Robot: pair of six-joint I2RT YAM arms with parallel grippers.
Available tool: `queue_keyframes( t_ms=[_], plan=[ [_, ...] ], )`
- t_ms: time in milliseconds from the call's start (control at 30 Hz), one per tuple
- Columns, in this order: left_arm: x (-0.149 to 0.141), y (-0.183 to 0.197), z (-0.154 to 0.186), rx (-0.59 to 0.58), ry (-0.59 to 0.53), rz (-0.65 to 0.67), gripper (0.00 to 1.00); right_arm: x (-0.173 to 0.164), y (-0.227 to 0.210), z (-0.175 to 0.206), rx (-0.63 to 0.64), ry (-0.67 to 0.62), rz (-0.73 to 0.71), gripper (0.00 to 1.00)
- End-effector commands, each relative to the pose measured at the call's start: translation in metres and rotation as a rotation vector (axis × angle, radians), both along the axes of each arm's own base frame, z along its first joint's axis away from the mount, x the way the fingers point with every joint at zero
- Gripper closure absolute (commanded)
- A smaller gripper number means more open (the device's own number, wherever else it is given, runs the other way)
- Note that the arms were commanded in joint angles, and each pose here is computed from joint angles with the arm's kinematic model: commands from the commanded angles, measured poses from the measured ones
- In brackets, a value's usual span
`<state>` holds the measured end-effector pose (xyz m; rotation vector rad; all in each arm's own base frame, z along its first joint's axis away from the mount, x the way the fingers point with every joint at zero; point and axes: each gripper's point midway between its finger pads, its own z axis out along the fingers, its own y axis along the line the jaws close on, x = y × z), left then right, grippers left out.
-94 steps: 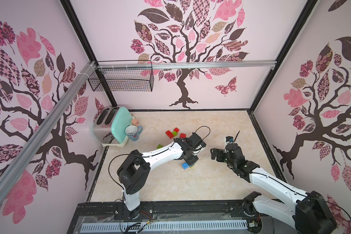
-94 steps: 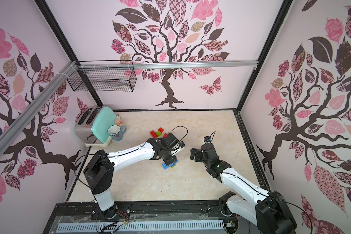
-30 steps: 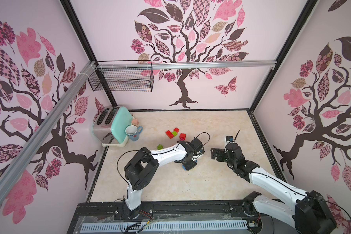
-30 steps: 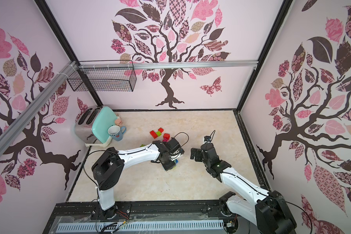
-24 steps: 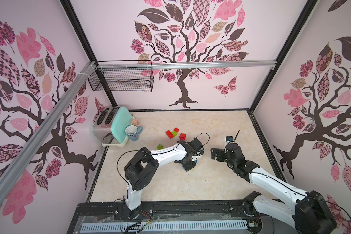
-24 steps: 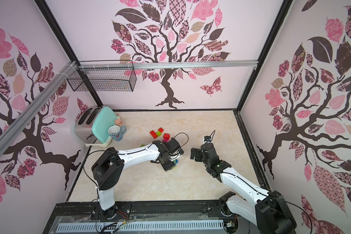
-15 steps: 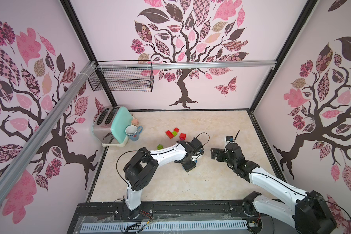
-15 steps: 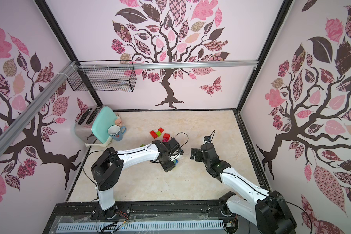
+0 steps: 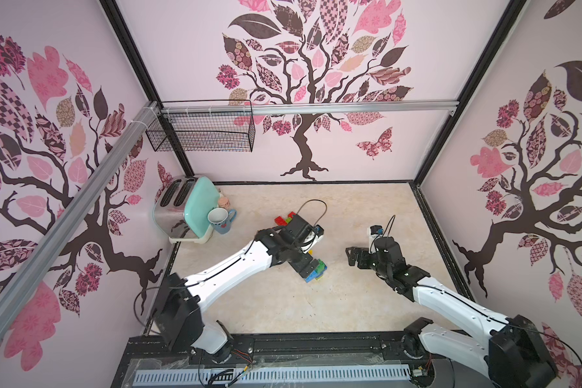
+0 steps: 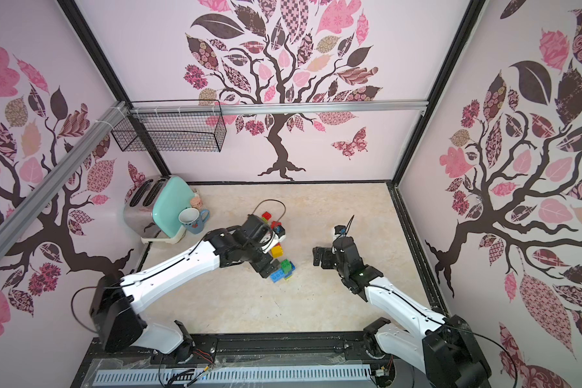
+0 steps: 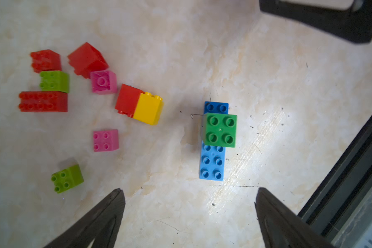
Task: Assemble the number 4 with lego
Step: Assemble the lego brick with the lego brick, then pick up the lego brick from the center of the board.
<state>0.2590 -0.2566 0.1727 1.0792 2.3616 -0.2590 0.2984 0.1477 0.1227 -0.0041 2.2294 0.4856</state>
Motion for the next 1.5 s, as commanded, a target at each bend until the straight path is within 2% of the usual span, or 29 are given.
queue_keyframes(
  t_ms=[0, 100, 167, 233, 367, 467, 567, 667, 800, 967, 1133, 1467],
  plan=[
    [0.025, 0.017, 0.035, -0.159, -0.160, 0.184, 0.02, 0.010, 0.030, 0.029, 0.083, -0.044, 0.126, 0.00],
    [0.047, 0.052, 0.063, -0.222, -0.324, 0.423, 0.02, 0.014, 0.057, 0.040, 0.139, -0.050, 0.249, 0.00],
    [0.056, 0.074, 0.074, -0.254, -0.376, 0.585, 0.02, 0.017, 0.078, 0.041, 0.168, -0.024, 0.345, 0.02],
    [0.061, 0.096, 0.077, -0.274, -0.398, 0.746, 0.02, 0.026, 0.090, 0.035, 0.153, 0.005, 0.356, 0.04],
    [0.062, 0.125, 0.055, -0.280, -0.319, 0.933, 0.02, 0.046, 0.110, 0.019, 0.073, 0.069, 0.350, 0.07],
    [0.061, 0.143, 0.030, -0.288, -0.220, 1.038, 0.02, 0.056, 0.129, 0.007, 0.033, 0.129, 0.378, 0.09],
    [0.058, 0.158, 0.012, -0.307, -0.162, 1.109, 0.02, 0.067, 0.145, -0.004, -0.011, 0.143, 0.386, 0.14],
    [0.054, 0.169, 0.005, -0.302, -0.151, 1.145, 0.02, 0.080, 0.160, -0.013, -0.051, 0.166, 0.414, 0.18],
    [0.047, 0.185, 0.002, -0.263, -0.173, 1.199, 0.02, 0.078, 0.187, -0.016, -0.038, 0.195, 0.504, 0.19],
    [0.036, 0.212, 0.002, -0.189, -0.230, 1.295, 0.02, 0.071, 0.220, -0.017, -0.082, 0.166, 0.547, 0.19],
    [0.031, 0.222, 0.002, -0.155, -0.236, 1.314, 0.02, 0.060, 0.248, -0.035, -0.118, 0.198, 0.603, 0.24],
    [0.026, 0.228, -0.001, -0.121, -0.229, 1.330, 0.02, 0.084, 0.259, -0.068, -0.333, 0.192, 0.545, 0.39]
  ],
)
